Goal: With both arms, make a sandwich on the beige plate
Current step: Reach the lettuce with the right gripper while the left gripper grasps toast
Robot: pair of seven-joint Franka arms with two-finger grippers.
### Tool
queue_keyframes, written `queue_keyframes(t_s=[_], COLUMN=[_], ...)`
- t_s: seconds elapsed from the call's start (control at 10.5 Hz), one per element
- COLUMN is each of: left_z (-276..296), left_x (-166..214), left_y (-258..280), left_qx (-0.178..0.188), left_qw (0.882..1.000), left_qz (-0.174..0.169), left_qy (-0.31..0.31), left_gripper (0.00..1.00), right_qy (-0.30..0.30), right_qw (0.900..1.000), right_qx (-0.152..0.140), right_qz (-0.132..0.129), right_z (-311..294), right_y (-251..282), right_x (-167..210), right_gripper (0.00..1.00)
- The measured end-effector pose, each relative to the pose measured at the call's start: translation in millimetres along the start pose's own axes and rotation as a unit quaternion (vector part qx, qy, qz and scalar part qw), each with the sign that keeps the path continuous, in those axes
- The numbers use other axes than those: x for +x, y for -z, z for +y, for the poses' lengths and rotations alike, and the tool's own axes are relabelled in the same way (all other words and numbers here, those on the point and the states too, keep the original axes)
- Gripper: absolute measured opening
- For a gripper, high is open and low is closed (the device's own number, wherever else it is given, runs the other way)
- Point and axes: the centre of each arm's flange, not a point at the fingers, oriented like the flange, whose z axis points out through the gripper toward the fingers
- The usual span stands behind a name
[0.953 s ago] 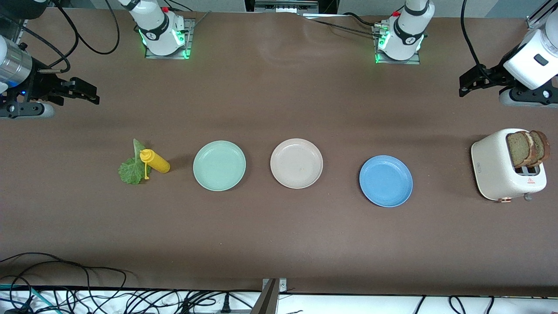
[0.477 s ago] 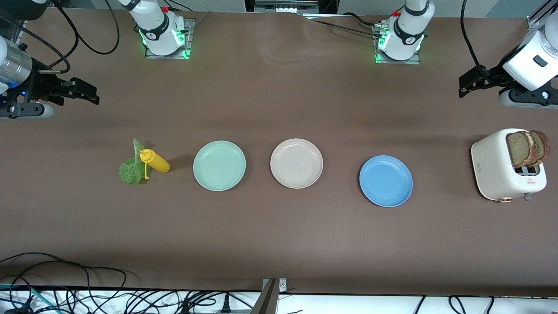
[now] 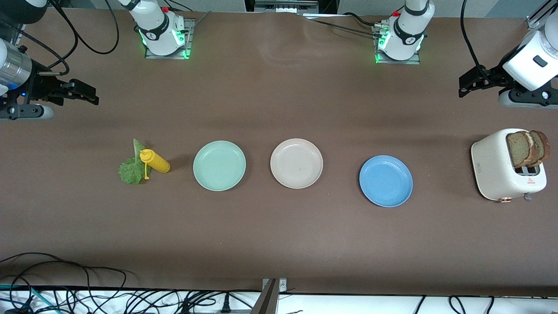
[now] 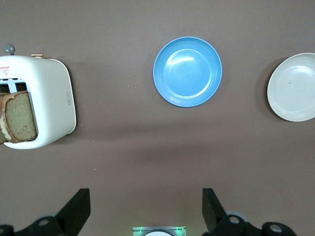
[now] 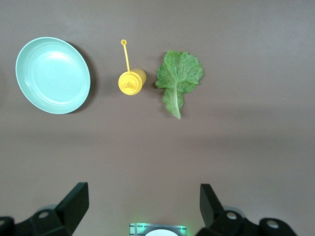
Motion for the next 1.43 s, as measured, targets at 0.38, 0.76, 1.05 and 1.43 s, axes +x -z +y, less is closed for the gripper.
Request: queue_keyframes(t_s=[0.38,0.76,1.05,1.43], left_z=[-44.5,-132.6,-206.5,-257.1], left_x=[17.2,38.0,45.5,66.7], left_y=[-28.0,-63.2,-99.6,-166.9], left_qx=[-0.004,-0.018,-0.027,-0.012], left_qw=[0.999,0.999,0.999,0.998], left_qz=[-0.026,-0.02,-0.016,-0.031], left_qy=[0.025,0.024,0.033,0.052], left_gripper=[1.0,1.0,1.0,1.0], right_qy=[-0.026,-0.037,-0.041,-0.042], right_qw=[1.0,0.999,0.999,0.998], right_qx=[0.004,0.006,0.008,0.01], right_qz=[-0.002,-0.004,-0.022,-0.043], right_z=[33.4,45.3,50.7,53.0], right_y=[-55.2,-111.4,-146.2,-188.5], right_x=[9.6,20.4,33.1,47.7], right_gripper=[1.0,1.0,1.0,1.0])
